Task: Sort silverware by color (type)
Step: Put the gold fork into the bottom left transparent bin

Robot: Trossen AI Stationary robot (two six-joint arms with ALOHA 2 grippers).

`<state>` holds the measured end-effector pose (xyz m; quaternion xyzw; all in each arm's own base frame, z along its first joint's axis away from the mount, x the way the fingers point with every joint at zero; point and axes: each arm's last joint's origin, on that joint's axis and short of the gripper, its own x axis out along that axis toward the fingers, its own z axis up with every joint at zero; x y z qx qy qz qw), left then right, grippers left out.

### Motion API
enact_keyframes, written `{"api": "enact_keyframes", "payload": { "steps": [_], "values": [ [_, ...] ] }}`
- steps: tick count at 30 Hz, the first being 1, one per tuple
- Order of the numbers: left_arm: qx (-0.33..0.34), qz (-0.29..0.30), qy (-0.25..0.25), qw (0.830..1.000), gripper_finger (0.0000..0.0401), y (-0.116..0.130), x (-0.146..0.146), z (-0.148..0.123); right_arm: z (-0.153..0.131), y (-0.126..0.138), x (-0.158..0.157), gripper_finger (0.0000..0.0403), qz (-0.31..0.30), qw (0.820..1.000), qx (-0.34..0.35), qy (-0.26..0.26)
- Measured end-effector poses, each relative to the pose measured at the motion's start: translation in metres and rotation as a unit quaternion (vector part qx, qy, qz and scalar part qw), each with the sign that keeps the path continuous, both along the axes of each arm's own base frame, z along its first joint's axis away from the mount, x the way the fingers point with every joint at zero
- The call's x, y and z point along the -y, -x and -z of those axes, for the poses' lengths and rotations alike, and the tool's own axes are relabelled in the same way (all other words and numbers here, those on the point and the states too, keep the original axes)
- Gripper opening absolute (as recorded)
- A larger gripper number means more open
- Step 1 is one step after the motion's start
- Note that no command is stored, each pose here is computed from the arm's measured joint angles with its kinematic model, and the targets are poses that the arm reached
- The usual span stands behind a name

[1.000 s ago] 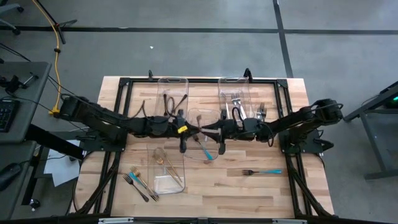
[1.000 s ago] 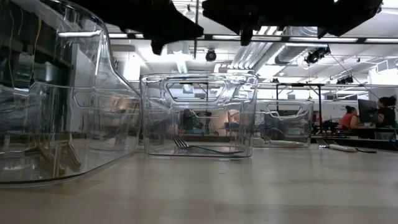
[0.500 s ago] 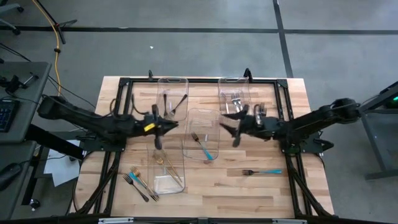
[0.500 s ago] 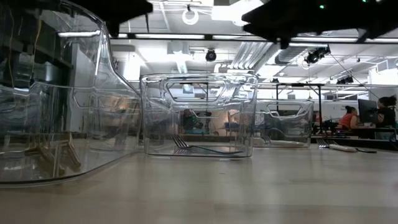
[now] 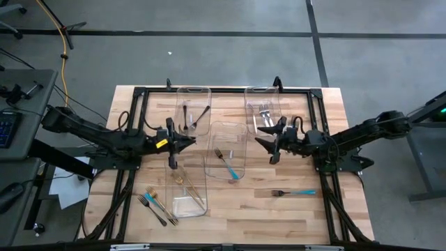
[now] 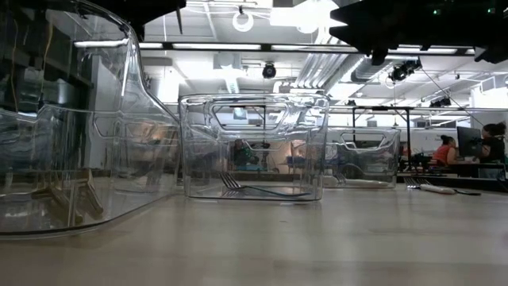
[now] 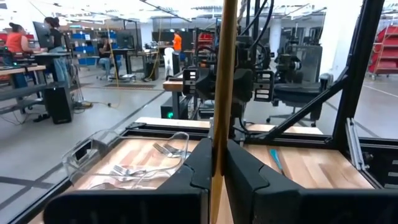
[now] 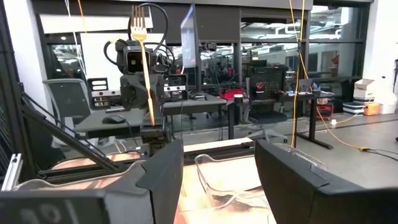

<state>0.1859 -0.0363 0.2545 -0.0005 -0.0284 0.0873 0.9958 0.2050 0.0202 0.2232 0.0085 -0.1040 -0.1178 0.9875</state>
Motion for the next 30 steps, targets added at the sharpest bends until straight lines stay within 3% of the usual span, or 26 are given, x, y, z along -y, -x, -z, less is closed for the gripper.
{"api": "enact_keyframes", "payload": {
  "steps": [21,26,30],
  "values": [
    [-0.007,0.002,-0.007,1.000,0.0015,0.000,0.000,0.001,0.003,-0.001,0.000,0.0195,-0.004,1.000,-0.009,-0.018],
    [-0.046,0.080,-0.046,0.995,0.0013,0.001,0.009,0.008,0.003,-0.001,0.000,0.0195,-0.004,1.000,-0.011,-0.017],
    [-0.088,0.172,-0.108,0.975,0.0013,0.006,0.026,0.017,0.004,-0.001,0.000,0.0195,-0.004,1.000,-0.015,-0.017]
  ]
}}
